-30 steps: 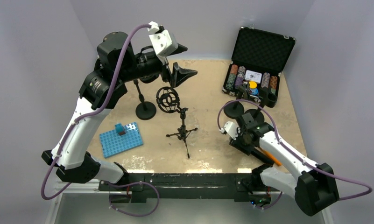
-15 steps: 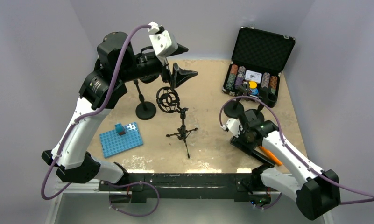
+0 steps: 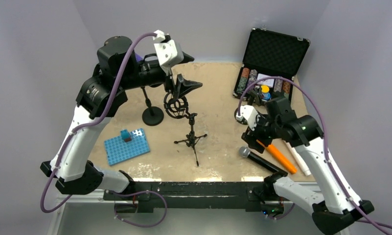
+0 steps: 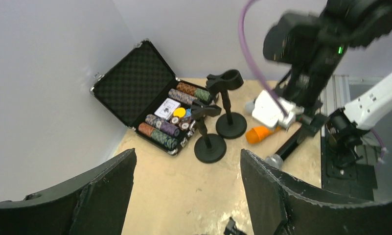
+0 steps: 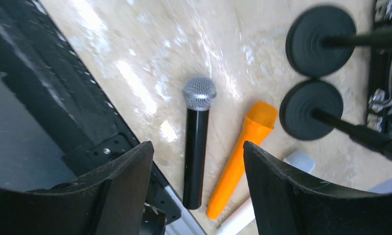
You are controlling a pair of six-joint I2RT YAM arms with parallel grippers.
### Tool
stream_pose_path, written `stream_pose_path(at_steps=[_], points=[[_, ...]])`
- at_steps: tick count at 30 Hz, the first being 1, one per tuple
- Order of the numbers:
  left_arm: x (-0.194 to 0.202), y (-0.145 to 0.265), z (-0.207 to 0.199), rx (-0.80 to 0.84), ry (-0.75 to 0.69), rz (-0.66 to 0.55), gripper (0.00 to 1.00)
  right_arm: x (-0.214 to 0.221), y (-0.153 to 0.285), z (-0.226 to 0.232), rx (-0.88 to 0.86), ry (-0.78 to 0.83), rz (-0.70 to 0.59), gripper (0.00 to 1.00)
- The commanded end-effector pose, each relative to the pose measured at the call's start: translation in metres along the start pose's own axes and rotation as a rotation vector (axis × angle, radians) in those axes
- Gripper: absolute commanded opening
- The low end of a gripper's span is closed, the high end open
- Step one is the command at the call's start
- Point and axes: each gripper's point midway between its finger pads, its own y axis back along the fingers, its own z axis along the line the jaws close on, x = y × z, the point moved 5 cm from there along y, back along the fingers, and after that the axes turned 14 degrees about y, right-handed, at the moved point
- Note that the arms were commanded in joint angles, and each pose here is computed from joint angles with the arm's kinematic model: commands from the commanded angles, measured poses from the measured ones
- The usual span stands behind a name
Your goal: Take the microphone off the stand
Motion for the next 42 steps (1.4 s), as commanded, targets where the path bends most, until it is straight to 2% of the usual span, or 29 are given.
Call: stream_pose_path(at_steps=[1, 4, 7, 12, 14, 16, 23, 27, 33, 39, 42], points=[[0.002, 0.041, -0.026, 0.055, -0.127, 0.055, 0.81, -0.039, 0.05, 0.016, -0.087, 0.056, -0.23, 0.69], [0.01, 0.071, -0.037, 0.04, -0.166, 0.122, 0.83, -0.077, 0.088, 0.006, -0.06, 0.063, -0.394, 0.67], [0.022, 0.09, -0.042, 0.003, -0.124, 0.216, 0.86, -0.109, 0.111, -0.007, -0.012, 0.086, -0.543, 0.67], [0.056, 0.096, -0.039, -0.117, 0.132, 0.353, 0.85, -0.154, 0.118, -0.033, 0.006, 0.148, -0.714, 0.68], [0.061, 0.093, -0.034, -0.2, 0.245, 0.354, 0.85, -0.169, 0.111, -0.043, 0.005, 0.173, -0.757, 0.68], [0.062, 0.092, -0.031, -0.249, 0.301, 0.338, 0.85, -0.181, 0.103, -0.05, -0.013, 0.209, -0.79, 0.68], [0.069, 0.087, -0.022, -0.282, 0.299, 0.364, 0.85, -0.21, 0.06, -0.058, -0.09, 0.342, -0.803, 0.66], [0.082, 0.089, -0.022, -0.271, 0.275, 0.426, 0.84, -0.215, 0.042, -0.051, -0.183, 0.422, -0.825, 0.61], [0.075, 0.102, -0.015, -0.338, 0.218, 0.475, 0.85, -0.23, 0.024, -0.032, -0.281, 0.507, -0.823, 0.69], [0.084, 0.12, -0.024, -0.329, 0.205, 0.544, 0.87, -0.245, 0.001, -0.031, -0.328, 0.503, -0.802, 0.7], [0.094, 0.128, -0.026, -0.349, 0.22, 0.588, 0.87, -0.255, -0.013, -0.031, -0.343, 0.43, -0.788, 0.71]])
